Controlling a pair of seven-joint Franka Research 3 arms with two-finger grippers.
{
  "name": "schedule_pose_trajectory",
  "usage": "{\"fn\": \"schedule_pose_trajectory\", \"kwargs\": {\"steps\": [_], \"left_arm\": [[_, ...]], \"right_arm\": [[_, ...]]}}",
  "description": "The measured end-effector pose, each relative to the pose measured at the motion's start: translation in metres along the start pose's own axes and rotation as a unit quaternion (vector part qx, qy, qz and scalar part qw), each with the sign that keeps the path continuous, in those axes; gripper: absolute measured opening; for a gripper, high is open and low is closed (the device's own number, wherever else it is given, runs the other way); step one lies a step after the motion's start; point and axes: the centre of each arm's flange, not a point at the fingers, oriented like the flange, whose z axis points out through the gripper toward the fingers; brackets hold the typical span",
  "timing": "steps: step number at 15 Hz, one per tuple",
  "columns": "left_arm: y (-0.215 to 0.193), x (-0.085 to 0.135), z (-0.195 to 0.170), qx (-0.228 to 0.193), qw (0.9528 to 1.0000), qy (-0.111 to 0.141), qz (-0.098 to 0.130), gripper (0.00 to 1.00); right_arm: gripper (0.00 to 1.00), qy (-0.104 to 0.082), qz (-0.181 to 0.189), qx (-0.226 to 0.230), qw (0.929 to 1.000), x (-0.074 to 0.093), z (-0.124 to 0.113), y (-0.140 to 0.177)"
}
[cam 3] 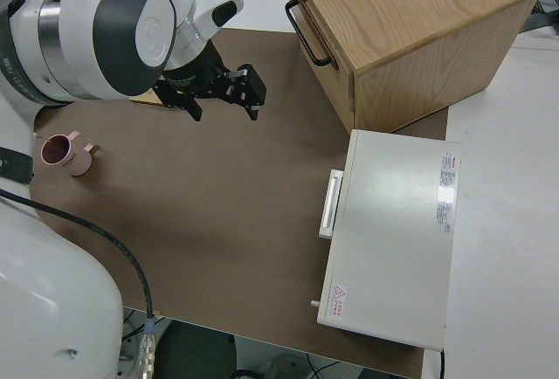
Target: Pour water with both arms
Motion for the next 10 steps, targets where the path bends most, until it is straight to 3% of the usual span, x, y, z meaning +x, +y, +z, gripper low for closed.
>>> {"fn": "schedule_pose_trajectory", "kwargs": {"steps": [5, 10], "left_arm": [[-0.006, -0.023, 0.009, -0.005, 0.9976, 0.069, -0.004, 0.63], [-0.006, -0.031, 0.021, -0.01, 0.9906, 0.137, -0.005, 0.63]], "right_arm": [[1.0, 0.0, 0.0, 0.0, 1.0, 0.0, 0.0, 0.0], [1.0, 0.0, 0.0, 0.0, 1.0, 0.0, 0.0, 0.0]]}}
